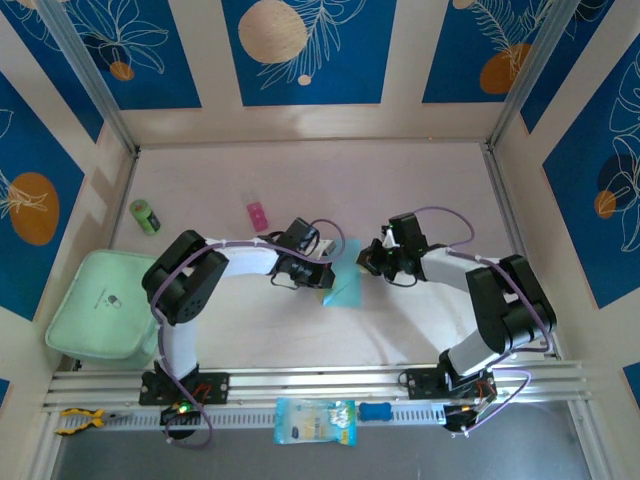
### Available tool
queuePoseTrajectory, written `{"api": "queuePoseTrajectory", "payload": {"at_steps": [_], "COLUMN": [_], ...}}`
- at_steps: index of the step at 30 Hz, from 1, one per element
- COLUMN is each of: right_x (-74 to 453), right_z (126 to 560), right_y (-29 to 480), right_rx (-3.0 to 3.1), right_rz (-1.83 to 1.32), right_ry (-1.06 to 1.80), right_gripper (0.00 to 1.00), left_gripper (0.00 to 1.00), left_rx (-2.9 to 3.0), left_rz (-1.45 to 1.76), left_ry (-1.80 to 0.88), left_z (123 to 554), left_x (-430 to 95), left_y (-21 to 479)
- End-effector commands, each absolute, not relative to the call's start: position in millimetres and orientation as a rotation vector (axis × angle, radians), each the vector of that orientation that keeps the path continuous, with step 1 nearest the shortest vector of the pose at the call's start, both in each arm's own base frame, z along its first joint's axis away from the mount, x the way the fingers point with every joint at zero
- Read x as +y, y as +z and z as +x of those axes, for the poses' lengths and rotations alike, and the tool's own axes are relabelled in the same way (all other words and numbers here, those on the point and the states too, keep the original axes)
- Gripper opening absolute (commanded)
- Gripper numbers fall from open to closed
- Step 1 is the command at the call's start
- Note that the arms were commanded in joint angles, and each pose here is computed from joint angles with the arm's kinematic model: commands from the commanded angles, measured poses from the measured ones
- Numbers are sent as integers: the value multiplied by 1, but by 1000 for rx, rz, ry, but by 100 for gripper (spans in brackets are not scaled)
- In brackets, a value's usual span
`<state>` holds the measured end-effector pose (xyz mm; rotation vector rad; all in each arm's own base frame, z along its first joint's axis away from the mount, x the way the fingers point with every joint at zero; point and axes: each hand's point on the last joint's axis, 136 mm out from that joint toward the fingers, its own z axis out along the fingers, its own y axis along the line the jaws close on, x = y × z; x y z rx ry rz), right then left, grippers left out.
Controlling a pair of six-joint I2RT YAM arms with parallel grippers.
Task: Fold a paper plane with a square sheet of paper (pick it up from the middle)
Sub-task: Fold the triangle a second time at the center of the table.
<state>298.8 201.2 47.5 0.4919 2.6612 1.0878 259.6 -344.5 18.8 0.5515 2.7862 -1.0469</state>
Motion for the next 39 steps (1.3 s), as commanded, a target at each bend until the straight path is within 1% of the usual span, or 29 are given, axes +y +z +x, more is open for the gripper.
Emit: {"api": "queuePoseTrajectory", "payload": {"at_steps": [1,3,8,12,15,18,21,26,31,39], "right_x": [220,225,212,205,202,202,202,201,201,201], "right_z": [289,286,278,268,266,266,265,265,264,263], "right_y": [45,36,6,-10,-14,-14,-15,-15,-16,-17], "right_rx": [2692,2721,2815,2853,2862,2863,2866,2866,2871,2875], "right_rz": [420,423,539,567,569,566,573,576,581,584], "right_ry": [1163,1154,1068,1025,1014,1011,1009,1006,1005,1003], "right_gripper": [1,1,0,0,0,0,0,0,0,0], "left_gripper": [0,0,0,2,4,3,2,0,0,0], "left_rx": [2993,2992,2968,2902,2834,2790,2781,2820,2854,2895], "left_rz": [503,504,510,509,509,510,517,426,379,393], "left_ry": [-792,-794,-820,-884,-873,-971,-1084,-1289,-1283,-1249], "left_z": [237,237,240,248,257,259,253,243,244,241], "left_x": [-301,-301,-305,-317,-322,-336,-353,-375,-378,-383], "left_y": [-26,-26,-16,12,35,55,64,64,54,41]}}
